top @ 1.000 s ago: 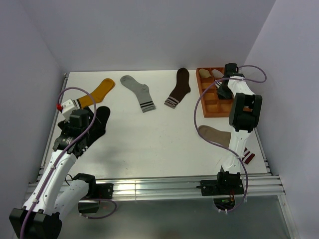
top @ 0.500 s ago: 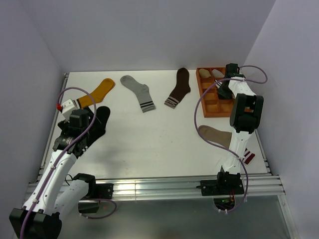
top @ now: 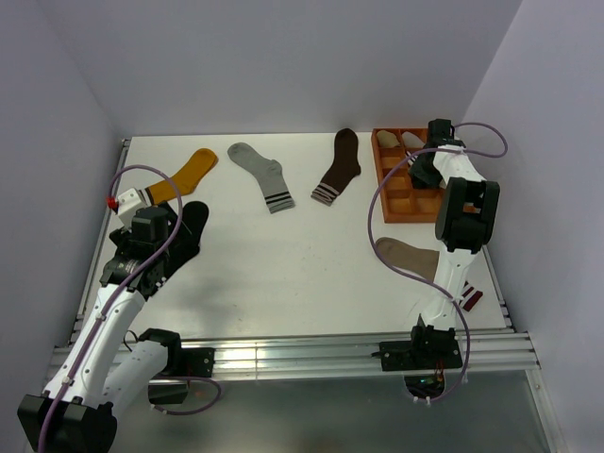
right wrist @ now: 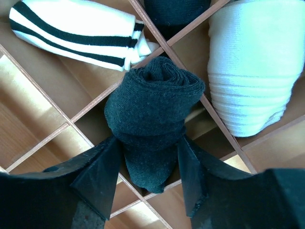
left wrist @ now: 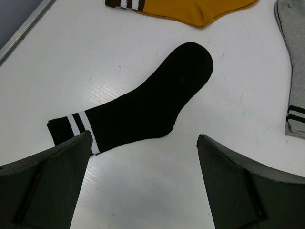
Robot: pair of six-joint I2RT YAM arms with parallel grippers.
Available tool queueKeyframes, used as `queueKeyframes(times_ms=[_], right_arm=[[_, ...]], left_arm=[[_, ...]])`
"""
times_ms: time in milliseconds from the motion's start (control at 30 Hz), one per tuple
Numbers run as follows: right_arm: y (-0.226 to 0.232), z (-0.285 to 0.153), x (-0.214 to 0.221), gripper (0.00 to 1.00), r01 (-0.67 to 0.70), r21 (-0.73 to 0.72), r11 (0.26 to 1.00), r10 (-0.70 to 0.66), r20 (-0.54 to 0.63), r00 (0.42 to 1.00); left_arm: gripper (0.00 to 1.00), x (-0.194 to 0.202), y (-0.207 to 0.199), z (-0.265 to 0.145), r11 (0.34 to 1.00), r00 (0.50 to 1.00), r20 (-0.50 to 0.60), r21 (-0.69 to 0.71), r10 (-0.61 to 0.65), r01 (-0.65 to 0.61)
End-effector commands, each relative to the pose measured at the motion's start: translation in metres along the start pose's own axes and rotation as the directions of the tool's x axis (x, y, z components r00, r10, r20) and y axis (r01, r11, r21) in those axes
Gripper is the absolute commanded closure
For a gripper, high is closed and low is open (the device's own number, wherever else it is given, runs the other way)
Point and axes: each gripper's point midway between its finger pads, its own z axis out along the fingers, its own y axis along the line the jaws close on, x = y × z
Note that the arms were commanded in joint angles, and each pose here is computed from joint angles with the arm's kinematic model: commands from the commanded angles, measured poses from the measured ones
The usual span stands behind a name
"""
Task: Roll the socks
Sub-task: Place the sock in the storage box.
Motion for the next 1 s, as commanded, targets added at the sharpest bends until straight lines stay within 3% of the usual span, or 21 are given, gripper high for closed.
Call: queueKeyframes(times_ms=[0,633,967], right_arm=[[0.004,-0.025,-0.009,0.42,-0.011,-0.018,1.0,0.011,0.011,1.0],[0.002,-0.056,-0.054,0.39,-0.042,0.01,0.999,0.039,0.163,0.986],[0.006,-0.049,-0.071,0.51,-0.06,0.014,0.998,0.056,0.215,0.975]], left_arm=[[0.02,-0.006,-0.003,-0.001,1.0,1.0,0.024,0.013,-0.006,0.006],[0.02,-0.007,-0.002,-0.002,1.0,1.0,0.025,0.011,-0.007,0.006],[0.02,-0.006,-0.002,-0.001,1.0,1.0,0.023,0.009,-0.005,0.005]])
